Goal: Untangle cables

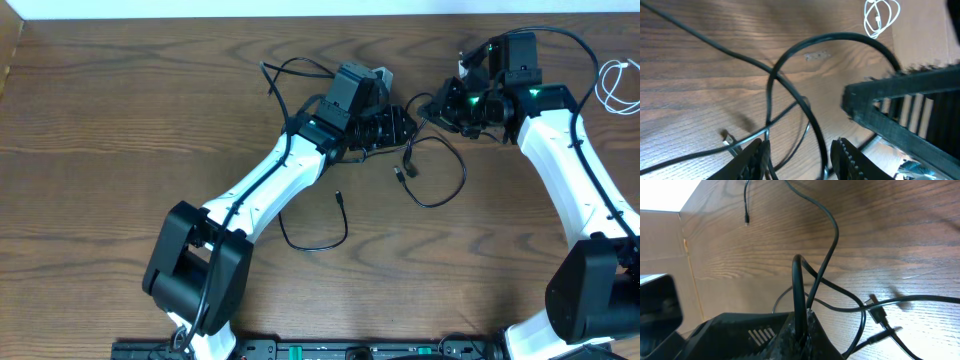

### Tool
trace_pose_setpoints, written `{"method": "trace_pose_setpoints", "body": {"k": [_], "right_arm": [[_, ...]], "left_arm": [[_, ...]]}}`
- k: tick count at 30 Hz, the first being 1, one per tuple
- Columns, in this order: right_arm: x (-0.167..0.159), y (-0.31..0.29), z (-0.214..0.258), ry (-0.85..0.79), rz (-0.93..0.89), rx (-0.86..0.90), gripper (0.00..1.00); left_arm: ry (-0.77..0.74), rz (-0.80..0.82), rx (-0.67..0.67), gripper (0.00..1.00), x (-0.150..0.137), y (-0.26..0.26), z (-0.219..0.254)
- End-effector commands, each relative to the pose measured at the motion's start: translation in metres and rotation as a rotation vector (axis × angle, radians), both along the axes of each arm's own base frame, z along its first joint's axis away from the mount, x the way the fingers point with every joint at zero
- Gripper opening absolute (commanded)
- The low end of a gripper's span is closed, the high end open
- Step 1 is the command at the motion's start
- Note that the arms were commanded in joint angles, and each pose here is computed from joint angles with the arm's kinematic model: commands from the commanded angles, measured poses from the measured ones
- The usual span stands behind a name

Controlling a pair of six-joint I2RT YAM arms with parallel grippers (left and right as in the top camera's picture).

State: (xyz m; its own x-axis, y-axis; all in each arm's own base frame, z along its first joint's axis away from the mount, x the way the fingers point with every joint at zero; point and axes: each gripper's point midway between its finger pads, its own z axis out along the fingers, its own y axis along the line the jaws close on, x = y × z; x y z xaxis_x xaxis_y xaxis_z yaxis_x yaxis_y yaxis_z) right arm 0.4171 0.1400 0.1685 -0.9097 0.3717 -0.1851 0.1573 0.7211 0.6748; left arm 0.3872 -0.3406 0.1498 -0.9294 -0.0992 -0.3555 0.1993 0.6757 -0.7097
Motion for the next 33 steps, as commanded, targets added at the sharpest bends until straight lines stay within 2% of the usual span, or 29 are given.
{"method": "trace_pose_setpoints", "body": {"k": [1,5,10,15,17,18,19,22,27,28,33], "right_arm": [[-0.001,0.003,0.008,-0.018,0.013,0.015,0.01],[-0.002,0.004,0.009,-0.018,0.022,0.025,0.01],[-0.002,0.005,0.01,-0.018,0.026,0.032,0.01],[-0.003,0.006,0.011,-0.021,0.036,0.041,0.01],[-0.003,0.006,0.011,-0.028,0.045,0.035,0.01],[-0.004,0.006,0.01,-0.03,0.051,0.031,0.01],[-0.004,0.006,0.01,-0.035,0.057,0.027,0.01],[-0.002,0.0,0.006,-0.034,0.037,-0.015,0.01],[-0.002,-0.037,-0.017,0.013,-0.078,-0.225,0.01],[-0.004,-0.051,-0.024,0.031,-0.116,-0.302,0.01],[-0.005,-0.074,-0.031,0.043,-0.17,-0.43,0.01]], "left_arm": [[-0.007,0.036,0.037,0.44,0.008,0.003,-0.01],[-0.01,0.046,0.04,0.44,0.009,0.004,-0.01],[-0.004,0.04,0.045,0.36,0.008,0.002,-0.014],[0.031,0.028,0.073,0.32,0.005,-0.001,-0.036],[0.046,0.027,0.091,0.21,0.004,-0.001,-0.047],[0.035,0.012,0.105,0.09,0.005,0.001,-0.052],[0.025,0.003,0.11,0.08,0.006,0.002,-0.052],[0.005,0.004,0.11,0.07,0.01,0.007,-0.048],[-0.028,0.042,0.11,0.08,0.022,0.033,-0.023],[-0.048,0.054,0.112,0.07,0.024,0.045,-0.01],[-0.118,0.09,0.109,0.08,0.023,0.08,0.038]]}}
